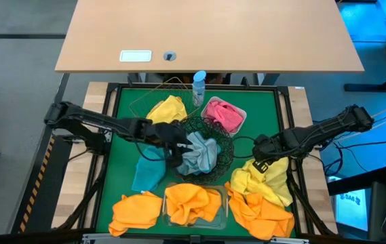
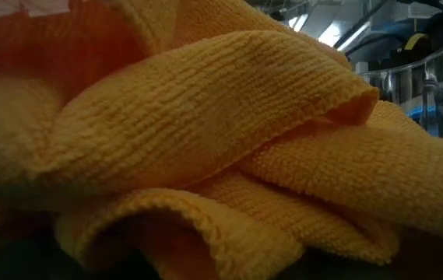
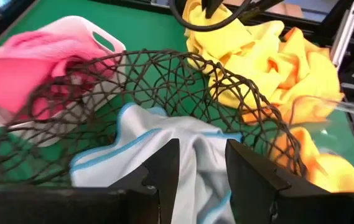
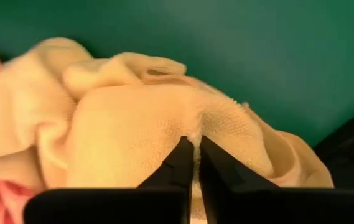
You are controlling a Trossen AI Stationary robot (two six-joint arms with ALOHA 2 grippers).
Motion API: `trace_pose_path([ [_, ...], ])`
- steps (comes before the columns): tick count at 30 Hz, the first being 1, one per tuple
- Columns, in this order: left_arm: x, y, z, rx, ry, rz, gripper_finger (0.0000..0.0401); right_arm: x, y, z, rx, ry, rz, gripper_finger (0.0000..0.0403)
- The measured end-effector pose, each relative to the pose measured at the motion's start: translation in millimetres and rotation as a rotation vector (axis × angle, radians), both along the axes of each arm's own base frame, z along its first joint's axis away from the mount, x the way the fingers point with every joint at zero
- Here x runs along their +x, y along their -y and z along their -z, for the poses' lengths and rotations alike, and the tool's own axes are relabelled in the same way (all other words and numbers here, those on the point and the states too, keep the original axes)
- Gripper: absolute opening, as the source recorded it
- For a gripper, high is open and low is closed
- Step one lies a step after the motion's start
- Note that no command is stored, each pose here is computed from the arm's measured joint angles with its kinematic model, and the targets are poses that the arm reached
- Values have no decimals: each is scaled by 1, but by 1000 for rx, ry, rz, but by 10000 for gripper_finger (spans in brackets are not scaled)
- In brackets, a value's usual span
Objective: Sort microfiber towel by color & place in baskets
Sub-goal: Put the yellow microfiber towel into the brown wire basket
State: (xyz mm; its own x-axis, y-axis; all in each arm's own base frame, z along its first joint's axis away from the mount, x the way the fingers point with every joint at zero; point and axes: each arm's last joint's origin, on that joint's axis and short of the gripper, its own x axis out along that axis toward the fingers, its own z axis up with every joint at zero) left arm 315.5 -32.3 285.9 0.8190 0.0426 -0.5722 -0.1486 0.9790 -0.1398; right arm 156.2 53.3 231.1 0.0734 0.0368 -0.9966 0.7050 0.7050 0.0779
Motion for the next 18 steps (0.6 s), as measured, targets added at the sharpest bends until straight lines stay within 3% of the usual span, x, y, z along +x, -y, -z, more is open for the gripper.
trace_pose_path([
  [6, -29, -1, -19, 10, -38, 7, 124, 12, -1, -33, -52, 149, -40, 12],
  [18, -68, 10, -32, -14, -137, 44, 124, 32, 2, -116, -310, 574, -85, 6],
])
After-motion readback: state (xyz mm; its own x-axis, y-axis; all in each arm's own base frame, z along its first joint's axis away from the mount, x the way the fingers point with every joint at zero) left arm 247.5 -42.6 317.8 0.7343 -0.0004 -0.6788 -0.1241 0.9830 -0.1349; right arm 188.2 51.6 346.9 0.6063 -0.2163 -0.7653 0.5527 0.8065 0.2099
